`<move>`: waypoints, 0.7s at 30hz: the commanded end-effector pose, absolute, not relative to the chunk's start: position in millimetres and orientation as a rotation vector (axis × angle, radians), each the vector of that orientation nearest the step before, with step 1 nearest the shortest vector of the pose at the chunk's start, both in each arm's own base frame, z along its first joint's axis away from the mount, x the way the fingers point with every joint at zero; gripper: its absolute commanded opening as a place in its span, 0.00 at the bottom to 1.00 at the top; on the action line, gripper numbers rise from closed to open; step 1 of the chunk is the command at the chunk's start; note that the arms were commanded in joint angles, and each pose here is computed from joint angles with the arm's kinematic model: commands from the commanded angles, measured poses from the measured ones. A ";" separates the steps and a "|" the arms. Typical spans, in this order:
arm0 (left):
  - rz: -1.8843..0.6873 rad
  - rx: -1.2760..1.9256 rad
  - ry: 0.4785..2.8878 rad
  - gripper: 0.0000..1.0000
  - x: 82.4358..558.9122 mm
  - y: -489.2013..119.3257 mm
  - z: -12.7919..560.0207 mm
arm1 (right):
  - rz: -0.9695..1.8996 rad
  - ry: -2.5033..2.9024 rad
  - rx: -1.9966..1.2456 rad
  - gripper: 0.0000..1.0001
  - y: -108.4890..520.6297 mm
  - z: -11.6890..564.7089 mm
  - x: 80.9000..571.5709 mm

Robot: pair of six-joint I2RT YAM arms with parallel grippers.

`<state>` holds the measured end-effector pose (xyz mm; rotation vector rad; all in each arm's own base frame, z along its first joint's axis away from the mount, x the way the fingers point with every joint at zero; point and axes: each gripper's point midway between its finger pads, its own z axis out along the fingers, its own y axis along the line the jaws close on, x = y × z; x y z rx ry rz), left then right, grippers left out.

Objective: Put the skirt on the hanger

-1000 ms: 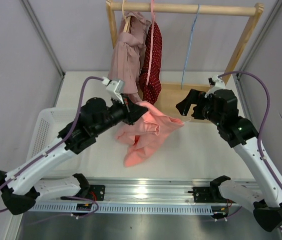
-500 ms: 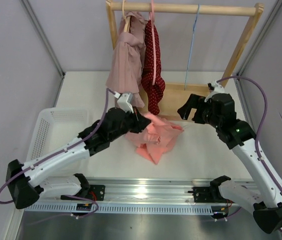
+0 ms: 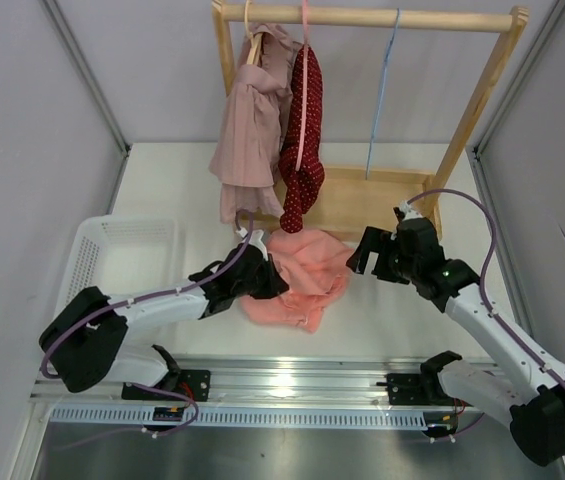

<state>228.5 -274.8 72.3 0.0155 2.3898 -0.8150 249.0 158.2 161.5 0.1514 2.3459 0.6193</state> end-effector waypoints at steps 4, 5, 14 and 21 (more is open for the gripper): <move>-0.924 0.073 2.288 0.22 232.4 -279.4 100.9 | 0.633 2.284 0.169 0.98 164.2 166.4 261.4; -0.928 0.096 2.275 0.31 232.7 -280.4 107.2 | 0.623 2.276 0.171 0.98 163.3 169.1 264.1; -0.988 0.422 2.143 0.53 214.9 -286.2 170.6 | 0.559 2.243 0.210 0.99 143.8 189.6 280.3; -1.177 0.687 1.957 0.57 178.4 -298.4 237.9 | 0.508 2.224 0.276 0.99 122.4 201.8 283.2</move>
